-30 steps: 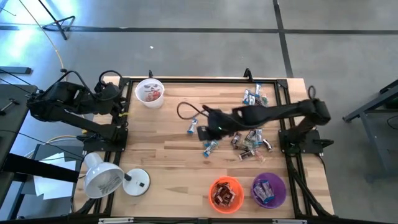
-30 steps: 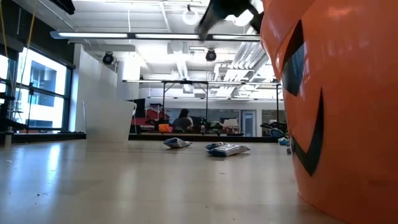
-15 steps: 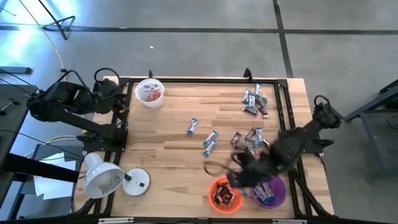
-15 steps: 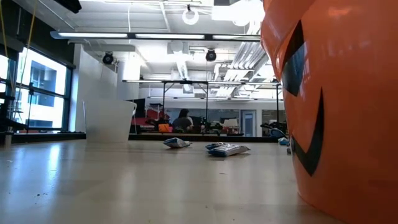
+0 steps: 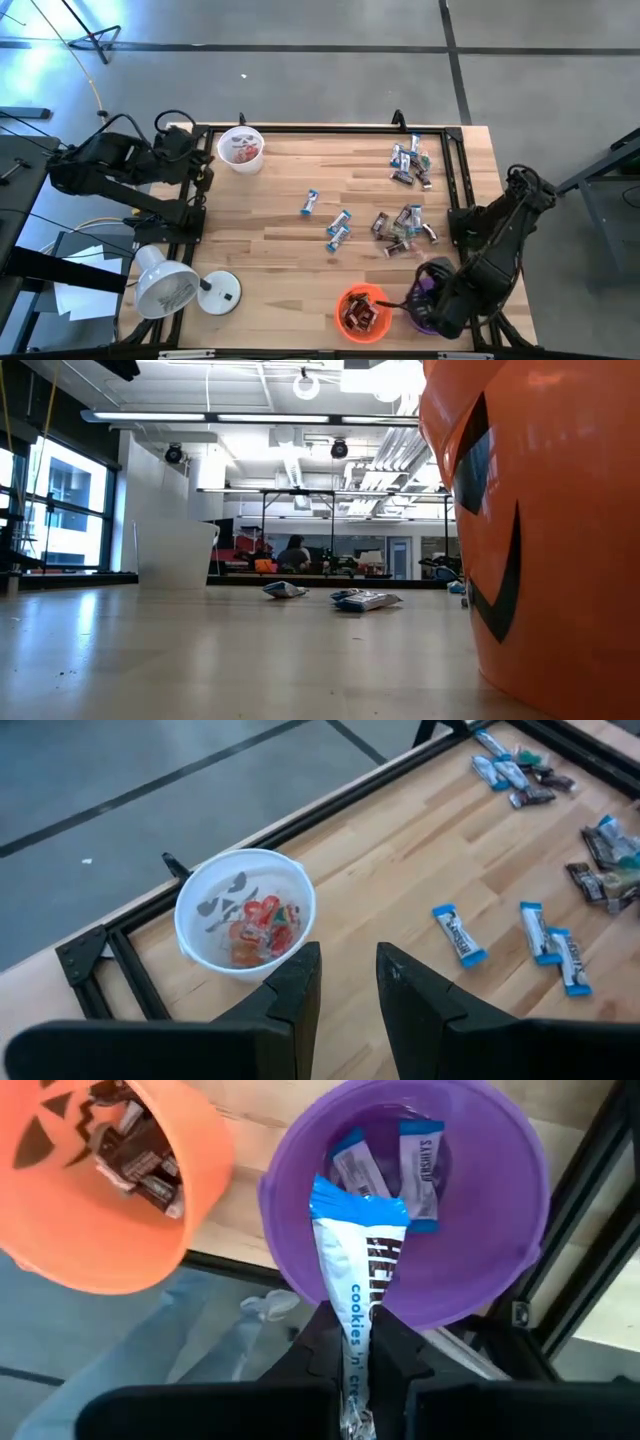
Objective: Organize candy in baskets
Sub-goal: Put the white chocolate into the purple bucket
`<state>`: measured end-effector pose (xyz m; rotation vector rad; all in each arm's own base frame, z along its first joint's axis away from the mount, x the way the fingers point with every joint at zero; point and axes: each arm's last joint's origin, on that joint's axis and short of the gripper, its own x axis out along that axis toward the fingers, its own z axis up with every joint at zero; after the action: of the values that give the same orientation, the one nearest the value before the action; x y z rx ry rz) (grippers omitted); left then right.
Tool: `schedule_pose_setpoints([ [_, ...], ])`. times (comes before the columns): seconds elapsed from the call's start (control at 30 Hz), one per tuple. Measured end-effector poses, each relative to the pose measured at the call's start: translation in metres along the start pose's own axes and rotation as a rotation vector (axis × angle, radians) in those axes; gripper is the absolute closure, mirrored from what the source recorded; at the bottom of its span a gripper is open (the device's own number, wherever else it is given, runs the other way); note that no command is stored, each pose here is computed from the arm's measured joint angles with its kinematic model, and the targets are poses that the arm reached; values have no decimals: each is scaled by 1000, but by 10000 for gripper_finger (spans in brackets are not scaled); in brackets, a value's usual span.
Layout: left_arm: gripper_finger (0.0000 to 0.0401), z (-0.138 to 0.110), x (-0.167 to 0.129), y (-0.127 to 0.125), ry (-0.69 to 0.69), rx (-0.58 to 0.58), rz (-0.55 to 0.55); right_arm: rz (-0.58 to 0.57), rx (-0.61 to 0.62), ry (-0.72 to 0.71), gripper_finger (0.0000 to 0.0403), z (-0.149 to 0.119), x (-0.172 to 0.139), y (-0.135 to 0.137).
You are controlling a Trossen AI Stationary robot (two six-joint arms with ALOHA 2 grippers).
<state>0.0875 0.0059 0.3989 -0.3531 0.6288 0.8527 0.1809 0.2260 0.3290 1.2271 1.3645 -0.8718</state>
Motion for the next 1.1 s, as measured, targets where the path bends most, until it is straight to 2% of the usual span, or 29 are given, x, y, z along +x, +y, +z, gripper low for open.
schedule_pose_setpoints([
  [0.13,313,1,4,-7,20,17,9,0,-39,1,367,-3,0,-2],
  [0.27,313,1,9,-14,38,37,24,4,-112,2,308,-2,0,-1],
  [0.47,313,2,16,-24,65,89,42,-12,-122,17,235,-2,0,-1],
  [0.67,313,2,17,-25,48,105,74,-4,-107,-23,221,5,0,2],
  [0.87,313,0,14,-17,41,112,91,93,-116,-282,229,46,-5,25],
  [1.0,313,-1,11,-12,47,118,92,156,-117,-497,231,88,-11,46],
  [1.1,313,-2,8,-8,43,140,83,142,-146,-605,231,121,-12,62],
])
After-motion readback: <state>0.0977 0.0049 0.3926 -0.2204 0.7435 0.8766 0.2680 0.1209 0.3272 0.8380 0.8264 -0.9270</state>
